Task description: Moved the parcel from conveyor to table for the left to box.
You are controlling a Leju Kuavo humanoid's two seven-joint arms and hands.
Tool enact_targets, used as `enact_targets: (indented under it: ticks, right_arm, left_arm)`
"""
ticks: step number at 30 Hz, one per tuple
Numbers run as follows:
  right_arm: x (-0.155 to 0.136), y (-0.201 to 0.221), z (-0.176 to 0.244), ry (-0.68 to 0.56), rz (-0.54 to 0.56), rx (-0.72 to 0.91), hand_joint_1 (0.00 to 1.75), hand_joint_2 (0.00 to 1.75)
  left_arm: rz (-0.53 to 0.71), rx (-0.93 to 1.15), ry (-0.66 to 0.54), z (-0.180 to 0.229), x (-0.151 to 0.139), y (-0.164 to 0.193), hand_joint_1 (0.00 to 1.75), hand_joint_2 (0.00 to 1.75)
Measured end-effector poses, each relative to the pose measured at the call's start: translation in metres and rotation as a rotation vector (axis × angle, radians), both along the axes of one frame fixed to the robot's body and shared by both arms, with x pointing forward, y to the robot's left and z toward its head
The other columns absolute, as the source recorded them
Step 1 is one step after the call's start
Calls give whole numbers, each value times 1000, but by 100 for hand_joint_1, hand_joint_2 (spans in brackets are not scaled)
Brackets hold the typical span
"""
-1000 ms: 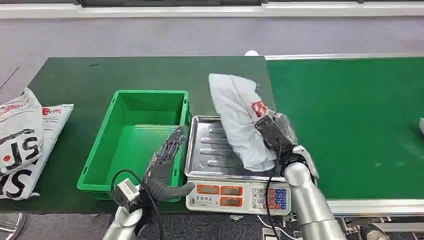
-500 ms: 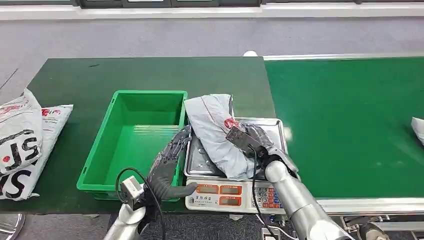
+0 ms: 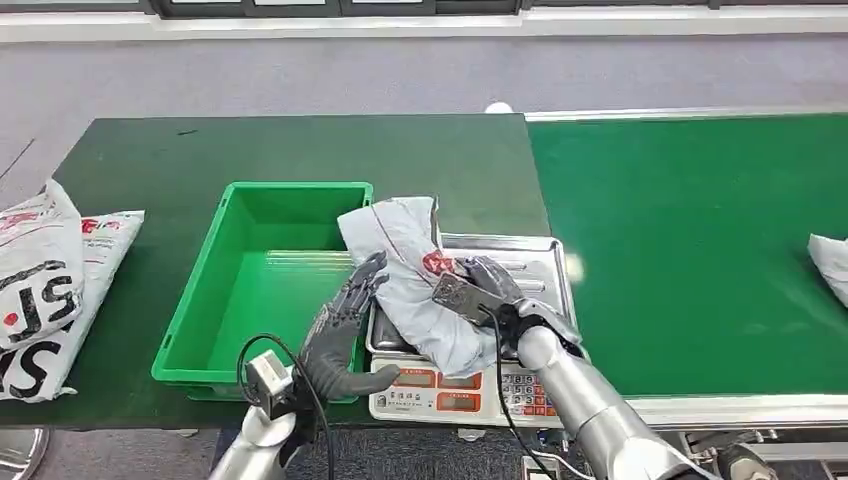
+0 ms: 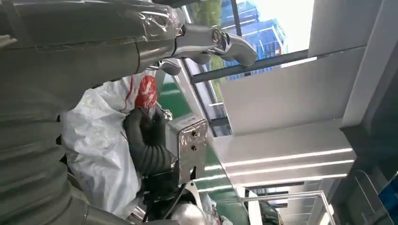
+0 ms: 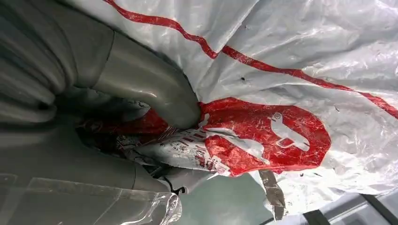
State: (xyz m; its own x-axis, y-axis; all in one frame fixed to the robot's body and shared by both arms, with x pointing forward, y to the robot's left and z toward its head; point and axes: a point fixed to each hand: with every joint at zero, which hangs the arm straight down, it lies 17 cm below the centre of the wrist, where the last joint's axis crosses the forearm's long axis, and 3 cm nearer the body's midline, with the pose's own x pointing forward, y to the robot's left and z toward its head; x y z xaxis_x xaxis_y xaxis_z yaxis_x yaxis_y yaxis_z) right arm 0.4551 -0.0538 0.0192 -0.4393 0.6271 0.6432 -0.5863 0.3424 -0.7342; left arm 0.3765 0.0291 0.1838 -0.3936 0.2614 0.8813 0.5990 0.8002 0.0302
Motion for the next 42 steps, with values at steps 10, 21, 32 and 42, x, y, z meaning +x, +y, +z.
enact_targets:
  ticks: [10, 21, 32, 42]
  right_arm:
    - [-11, 6, 2, -20, 38, 3, 175, 175]
    - [-14, 2, 0, -29, 45, -15, 0, 175]
    - [-16, 1, 13, -72, 50, 30, 0, 175]
    - [-17, 2, 17, -85, 52, 40, 0, 175]
  left_arm:
    - [8, 3, 7, -3, 0, 1, 0, 175]
    - [8, 5, 10, -5, 0, 1, 0, 175]
    - [15, 6, 15, -7, 0, 2, 0, 175]
    - [16, 6, 20, -9, -1, 2, 0, 175]
